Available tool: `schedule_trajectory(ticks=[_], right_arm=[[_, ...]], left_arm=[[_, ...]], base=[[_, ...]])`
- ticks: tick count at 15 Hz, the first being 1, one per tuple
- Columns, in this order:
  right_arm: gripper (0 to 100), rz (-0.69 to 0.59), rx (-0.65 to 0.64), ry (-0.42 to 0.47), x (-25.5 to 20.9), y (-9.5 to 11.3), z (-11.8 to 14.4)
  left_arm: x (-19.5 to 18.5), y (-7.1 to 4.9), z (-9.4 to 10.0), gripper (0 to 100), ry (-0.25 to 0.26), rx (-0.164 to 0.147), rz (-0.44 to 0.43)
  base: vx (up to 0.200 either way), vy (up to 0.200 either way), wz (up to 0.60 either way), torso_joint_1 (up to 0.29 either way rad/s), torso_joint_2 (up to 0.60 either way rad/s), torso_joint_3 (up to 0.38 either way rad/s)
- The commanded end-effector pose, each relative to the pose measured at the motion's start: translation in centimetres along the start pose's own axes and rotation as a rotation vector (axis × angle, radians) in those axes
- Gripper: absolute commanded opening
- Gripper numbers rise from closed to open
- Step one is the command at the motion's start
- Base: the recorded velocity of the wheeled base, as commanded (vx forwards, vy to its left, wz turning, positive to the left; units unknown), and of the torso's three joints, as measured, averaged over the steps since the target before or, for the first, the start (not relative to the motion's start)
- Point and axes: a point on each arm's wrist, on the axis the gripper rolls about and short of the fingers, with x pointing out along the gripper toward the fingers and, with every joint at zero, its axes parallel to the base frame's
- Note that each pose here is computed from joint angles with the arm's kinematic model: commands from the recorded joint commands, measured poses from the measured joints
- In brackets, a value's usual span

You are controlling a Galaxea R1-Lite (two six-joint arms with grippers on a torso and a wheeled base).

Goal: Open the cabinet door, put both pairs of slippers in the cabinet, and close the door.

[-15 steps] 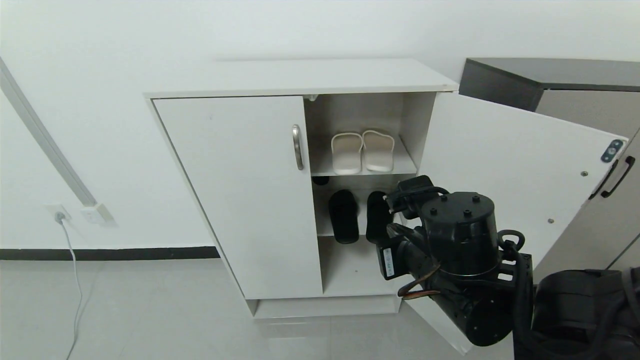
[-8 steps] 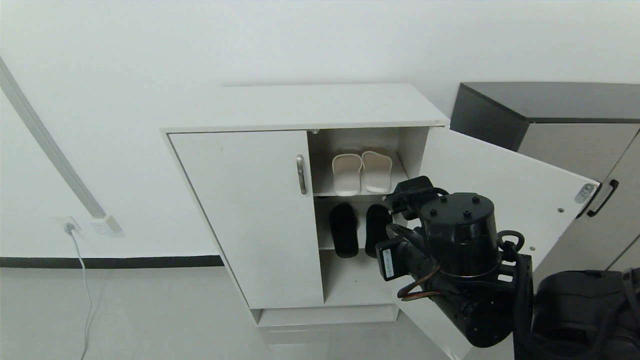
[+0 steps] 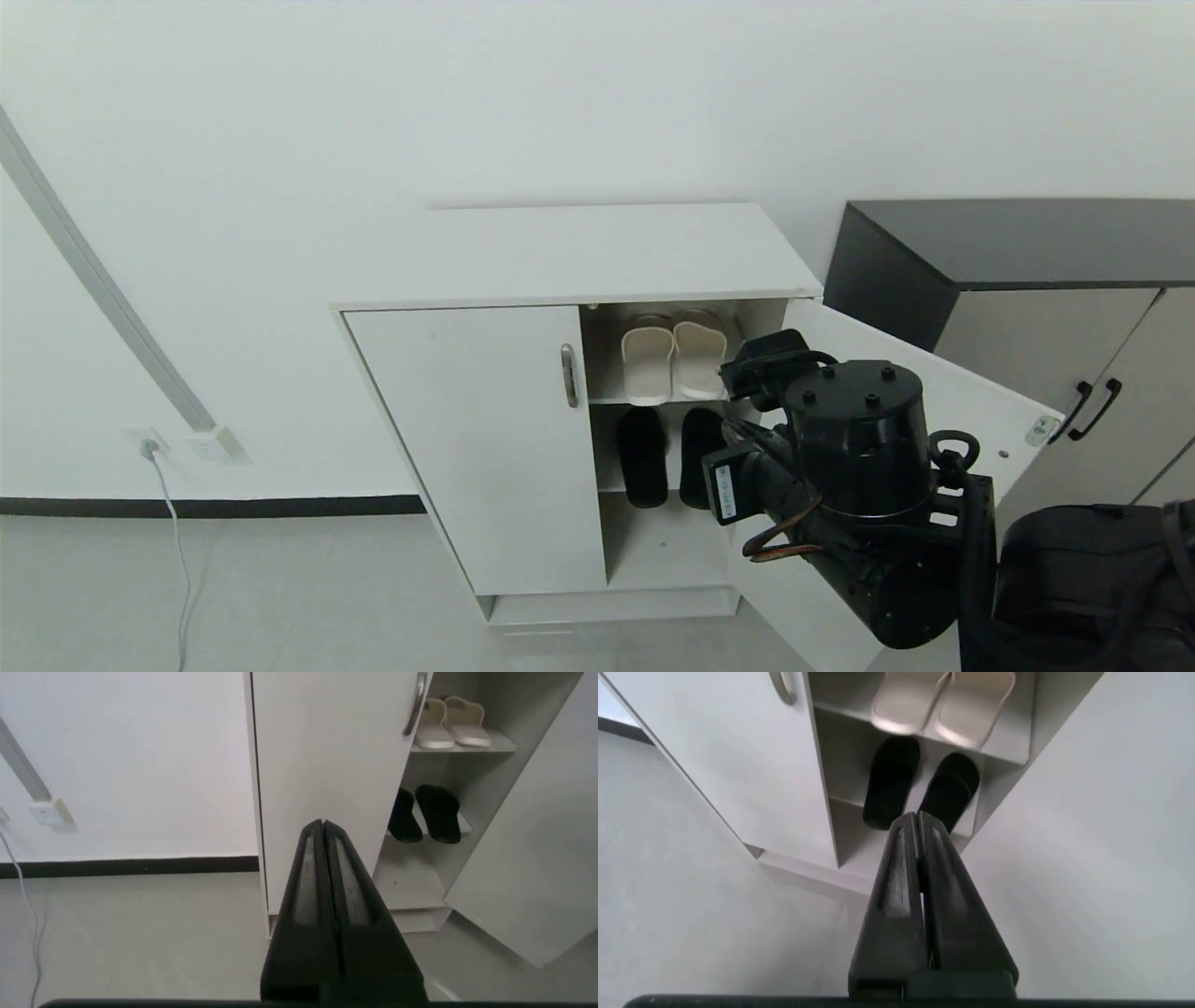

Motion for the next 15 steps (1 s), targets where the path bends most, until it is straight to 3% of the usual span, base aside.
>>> schedule_trajectory(ticks=[1,11,15], right_arm=[[0,0.000,-0.001,0.001,0.02,0.02,-0.03],[0,0.006,0.000,0.005,0.02,-0.04,-0.24],[0,0.005,0.003,0.001,0.06,-0.14,-0.26]], left_arm=[[0.01,0.00,-0.01,0,0.002,0.000,0.002],[0.01,0.00,-0.01,0,0.002,0.000,0.002],[0.01,0.00,-0.01,0,0.002,0.000,0.000]], base=[[0.000,0.000,0.00,0.217,-0.52,-0.305],[0.000,0.000,0.00,0.246,-0.57,-0.325],[0.000,0.000,0.00,0.106,-0.24,-0.127]])
